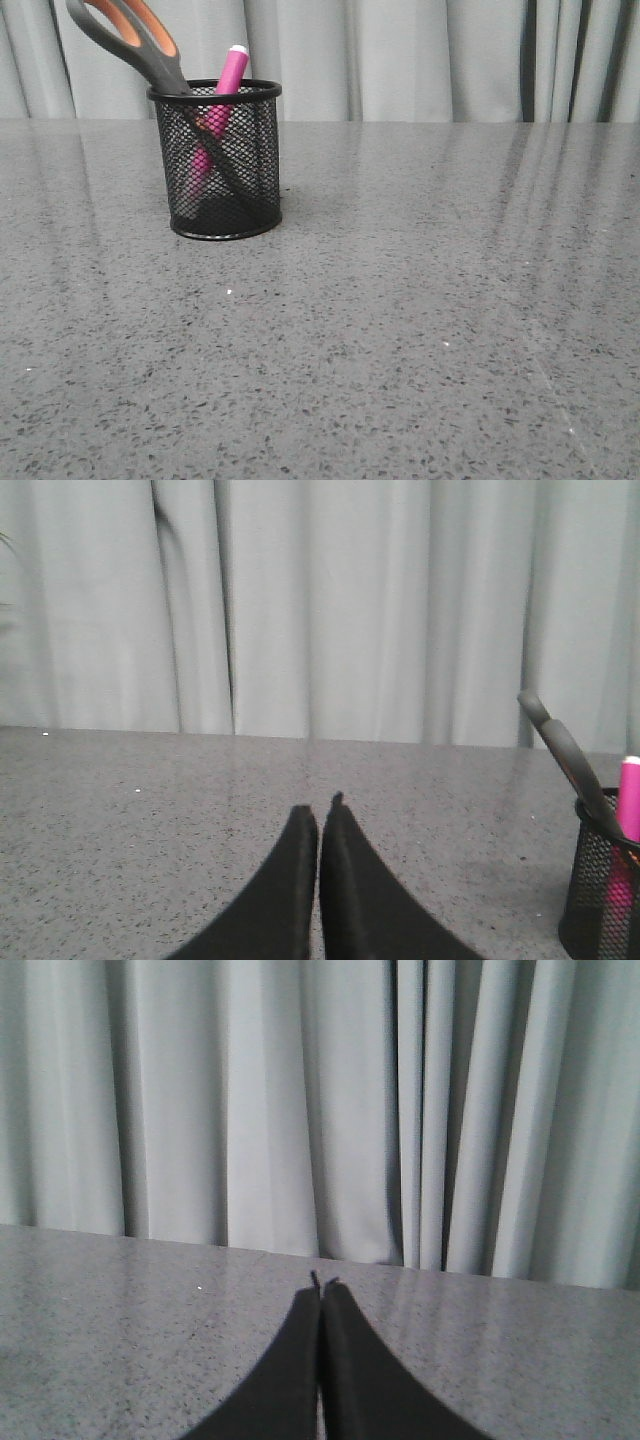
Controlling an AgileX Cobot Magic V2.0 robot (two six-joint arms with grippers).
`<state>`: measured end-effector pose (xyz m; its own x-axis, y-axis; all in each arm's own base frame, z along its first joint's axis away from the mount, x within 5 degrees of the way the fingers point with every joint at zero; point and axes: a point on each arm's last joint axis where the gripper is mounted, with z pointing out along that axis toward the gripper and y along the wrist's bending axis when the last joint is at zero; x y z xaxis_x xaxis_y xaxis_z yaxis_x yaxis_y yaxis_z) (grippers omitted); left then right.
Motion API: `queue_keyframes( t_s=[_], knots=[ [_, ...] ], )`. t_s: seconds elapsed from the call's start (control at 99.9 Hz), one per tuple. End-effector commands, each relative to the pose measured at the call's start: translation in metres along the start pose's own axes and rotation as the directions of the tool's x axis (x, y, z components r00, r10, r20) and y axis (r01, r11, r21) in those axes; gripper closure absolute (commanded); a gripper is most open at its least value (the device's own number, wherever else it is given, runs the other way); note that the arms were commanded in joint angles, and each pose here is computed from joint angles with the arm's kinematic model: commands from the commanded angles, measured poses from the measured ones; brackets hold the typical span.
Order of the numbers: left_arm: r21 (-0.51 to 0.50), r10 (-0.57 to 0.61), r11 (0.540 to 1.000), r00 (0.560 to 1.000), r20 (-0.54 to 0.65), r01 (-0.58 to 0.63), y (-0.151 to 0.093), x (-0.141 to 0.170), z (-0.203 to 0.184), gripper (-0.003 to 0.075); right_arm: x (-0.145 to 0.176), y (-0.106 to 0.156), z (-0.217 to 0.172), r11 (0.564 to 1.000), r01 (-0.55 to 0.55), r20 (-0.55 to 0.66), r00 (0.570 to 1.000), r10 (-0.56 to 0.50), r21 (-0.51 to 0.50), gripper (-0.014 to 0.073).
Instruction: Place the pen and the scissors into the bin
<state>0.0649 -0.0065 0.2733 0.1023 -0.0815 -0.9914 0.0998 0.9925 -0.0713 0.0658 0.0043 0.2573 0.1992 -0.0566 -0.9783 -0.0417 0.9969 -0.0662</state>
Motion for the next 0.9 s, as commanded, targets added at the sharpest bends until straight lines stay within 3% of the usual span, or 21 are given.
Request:
queue_keyframes(
  t_s=[0.0,0.891],
  knots=[
    [-0.085,-0.027,0.996,0.993,0.113,0.037,0.0079,-0.0116,-0.0037,0.0742,-0.0092,-0.0013,-0.0083,1.0,0.01,0.058,0.998,-0.011,0.019,0.0669],
    [-0.035,-0.064,0.997,0.996,0.059,0.066,0.0034,-0.0056,-0.0028,0.0741,-0.004,-0.0025,-0.0132,0.999,0.01,0.006,1.0,-0.01,0.034,0.0669]
  ],
)
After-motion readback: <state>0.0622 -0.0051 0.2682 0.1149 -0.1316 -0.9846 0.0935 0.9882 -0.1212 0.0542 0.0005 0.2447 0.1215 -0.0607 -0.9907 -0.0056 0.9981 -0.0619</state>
